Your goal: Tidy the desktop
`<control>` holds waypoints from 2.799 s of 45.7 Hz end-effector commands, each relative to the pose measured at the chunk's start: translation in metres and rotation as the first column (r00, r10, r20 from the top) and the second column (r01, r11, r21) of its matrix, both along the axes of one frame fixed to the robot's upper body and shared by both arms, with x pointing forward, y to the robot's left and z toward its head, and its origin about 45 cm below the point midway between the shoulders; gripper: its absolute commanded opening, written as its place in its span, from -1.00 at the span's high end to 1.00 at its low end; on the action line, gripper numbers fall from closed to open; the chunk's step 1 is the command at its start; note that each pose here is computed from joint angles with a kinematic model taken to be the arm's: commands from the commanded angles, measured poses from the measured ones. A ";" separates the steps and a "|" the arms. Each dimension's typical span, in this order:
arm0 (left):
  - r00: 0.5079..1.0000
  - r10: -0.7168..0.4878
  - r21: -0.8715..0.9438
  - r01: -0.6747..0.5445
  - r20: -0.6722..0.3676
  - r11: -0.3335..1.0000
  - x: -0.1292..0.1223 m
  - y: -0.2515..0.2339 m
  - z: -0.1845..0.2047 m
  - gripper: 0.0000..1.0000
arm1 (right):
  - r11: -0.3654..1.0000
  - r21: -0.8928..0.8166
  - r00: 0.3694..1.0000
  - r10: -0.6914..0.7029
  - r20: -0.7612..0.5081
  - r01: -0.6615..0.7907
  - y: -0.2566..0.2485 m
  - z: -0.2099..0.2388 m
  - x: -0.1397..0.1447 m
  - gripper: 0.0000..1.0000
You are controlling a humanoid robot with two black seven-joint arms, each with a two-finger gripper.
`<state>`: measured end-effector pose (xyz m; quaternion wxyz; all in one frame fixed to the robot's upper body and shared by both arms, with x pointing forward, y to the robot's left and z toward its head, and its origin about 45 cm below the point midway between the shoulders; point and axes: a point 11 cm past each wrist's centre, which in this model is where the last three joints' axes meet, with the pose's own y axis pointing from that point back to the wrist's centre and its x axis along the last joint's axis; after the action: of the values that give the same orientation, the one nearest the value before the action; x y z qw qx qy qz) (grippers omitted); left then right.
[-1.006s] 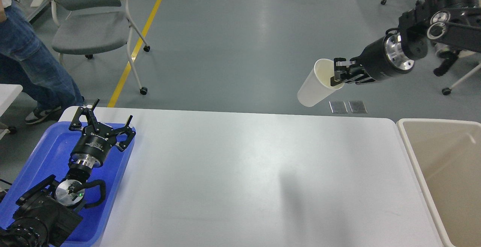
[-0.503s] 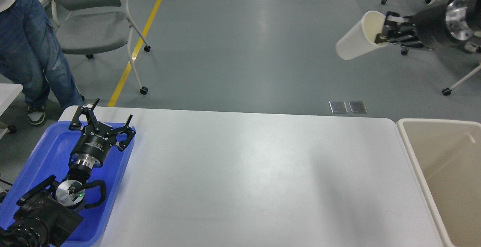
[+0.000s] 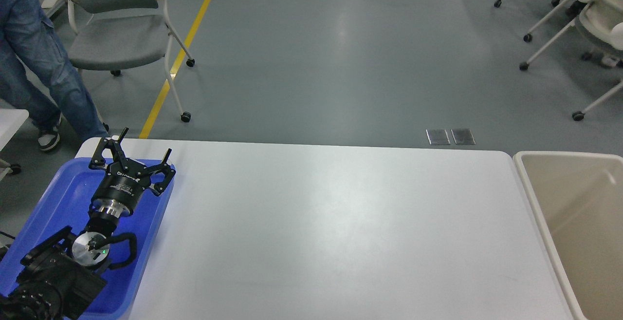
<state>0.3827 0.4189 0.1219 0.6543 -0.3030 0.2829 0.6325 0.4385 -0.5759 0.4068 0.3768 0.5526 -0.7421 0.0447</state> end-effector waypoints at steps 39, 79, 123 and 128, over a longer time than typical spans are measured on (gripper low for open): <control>1.000 0.000 0.000 0.000 0.000 1.000 0.000 0.000 0.000 -1.00 | 0.725 0.246 0.765 -0.620 -0.171 0.643 -0.048 -0.282 -0.148 1.00; 1.000 0.000 0.000 0.000 0.002 1.000 0.001 0.000 0.001 -1.00 | 0.682 0.327 0.756 -0.588 -0.286 0.654 0.013 -0.353 -0.160 1.00; 1.000 0.000 0.000 0.000 0.000 1.000 0.000 0.000 0.000 -1.00 | 0.686 0.497 0.800 -0.599 -0.028 0.531 -0.016 -0.236 -0.073 -1.00; 1.000 0.000 0.000 0.000 0.000 1.000 0.000 0.000 0.000 -1.00 | 0.671 0.602 0.826 -0.563 0.032 0.433 -0.007 -0.206 -0.046 -1.00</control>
<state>0.3828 0.4188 0.1219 0.6544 -0.3029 0.2830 0.6323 0.3425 -0.5858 0.1350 0.2159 0.3582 -0.8771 -0.2362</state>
